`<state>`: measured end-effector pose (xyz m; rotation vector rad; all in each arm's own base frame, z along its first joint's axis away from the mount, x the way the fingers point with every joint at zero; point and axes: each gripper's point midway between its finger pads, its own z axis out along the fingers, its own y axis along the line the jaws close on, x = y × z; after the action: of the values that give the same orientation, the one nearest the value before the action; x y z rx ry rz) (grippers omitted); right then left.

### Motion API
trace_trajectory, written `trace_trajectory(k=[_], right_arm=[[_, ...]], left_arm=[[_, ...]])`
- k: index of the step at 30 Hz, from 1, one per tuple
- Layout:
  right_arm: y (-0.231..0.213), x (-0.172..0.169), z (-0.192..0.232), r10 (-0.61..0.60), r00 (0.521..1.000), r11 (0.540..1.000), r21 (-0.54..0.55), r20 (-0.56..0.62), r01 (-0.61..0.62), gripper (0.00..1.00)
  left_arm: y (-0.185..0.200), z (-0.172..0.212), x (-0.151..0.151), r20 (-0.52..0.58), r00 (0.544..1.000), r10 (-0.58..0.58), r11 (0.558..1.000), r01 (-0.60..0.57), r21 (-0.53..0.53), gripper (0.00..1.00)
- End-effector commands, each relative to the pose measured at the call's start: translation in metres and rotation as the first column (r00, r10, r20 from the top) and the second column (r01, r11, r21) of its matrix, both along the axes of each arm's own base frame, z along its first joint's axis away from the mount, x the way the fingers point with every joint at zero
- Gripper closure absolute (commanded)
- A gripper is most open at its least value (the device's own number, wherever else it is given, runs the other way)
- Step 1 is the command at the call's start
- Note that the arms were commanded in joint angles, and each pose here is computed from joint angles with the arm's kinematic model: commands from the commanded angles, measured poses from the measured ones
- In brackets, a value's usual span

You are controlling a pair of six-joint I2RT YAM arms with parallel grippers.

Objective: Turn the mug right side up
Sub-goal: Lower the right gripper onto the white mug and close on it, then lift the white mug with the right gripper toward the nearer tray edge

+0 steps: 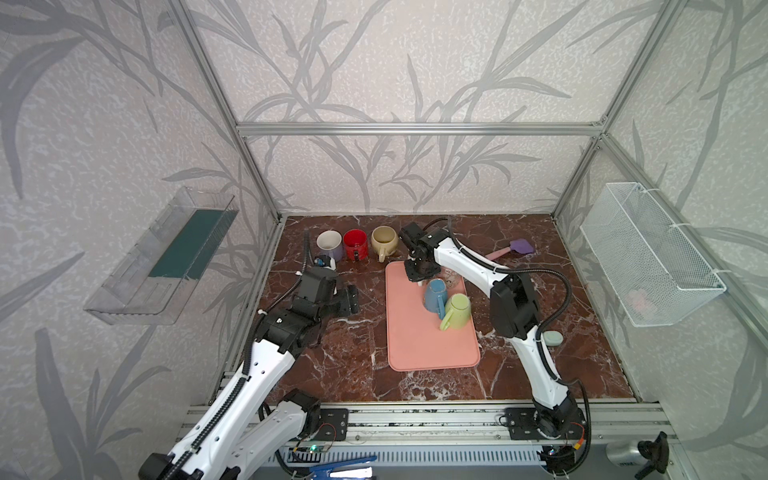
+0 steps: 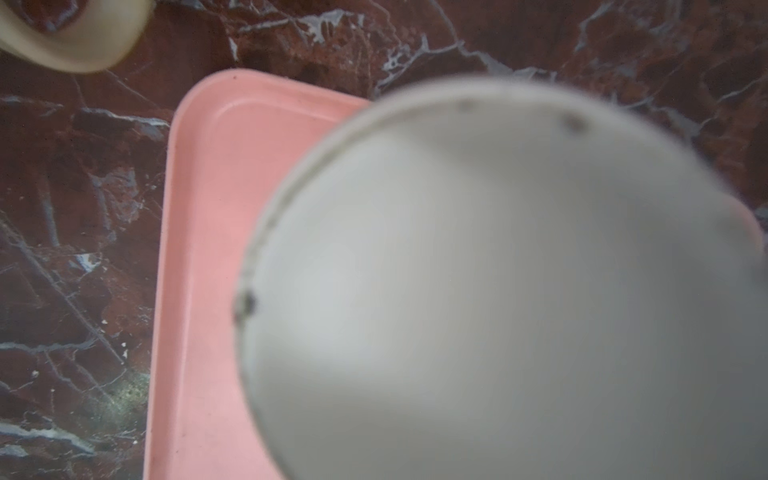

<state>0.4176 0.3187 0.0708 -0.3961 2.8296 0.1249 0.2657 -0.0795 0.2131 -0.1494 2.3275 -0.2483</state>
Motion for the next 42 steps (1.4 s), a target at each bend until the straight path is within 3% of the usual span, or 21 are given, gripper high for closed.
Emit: trace_trajectory(k=[1,10,21,26,32,42], right_arm=[[-0.001,0.012,-0.005,0.005,1.0,1.0,-0.009,0.027,-0.004,0.89],[0.001,0.009,0.0,0.018,0.999,1.0,0.015,0.033,-0.018,1.0],[0.029,0.004,0.026,0.085,0.992,0.971,0.215,0.09,-0.103,1.0],[0.042,-0.002,0.045,0.108,0.986,0.921,0.36,0.128,-0.148,1.0],[0.053,-0.014,0.059,0.149,0.976,0.865,0.458,0.156,-0.205,1.0],[0.079,-0.041,0.089,0.256,0.941,0.714,0.613,0.223,-0.339,1.0]], left_arm=[[0.003,-0.004,0.0,-0.011,1.0,0.007,1.0,-0.007,0.004,0.17],[0.003,-0.008,0.002,-0.025,1.0,0.012,1.0,-0.012,0.0,0.16],[0.006,-0.012,0.005,-0.042,0.999,0.025,1.0,-0.026,-0.007,0.16],[0.007,-0.015,0.006,-0.053,0.998,0.031,0.999,-0.032,-0.009,0.17],[0.008,-0.018,0.008,-0.062,0.997,0.039,0.999,-0.039,-0.011,0.17],[0.01,-0.02,0.01,-0.07,0.996,0.048,0.999,-0.048,-0.008,0.17]])
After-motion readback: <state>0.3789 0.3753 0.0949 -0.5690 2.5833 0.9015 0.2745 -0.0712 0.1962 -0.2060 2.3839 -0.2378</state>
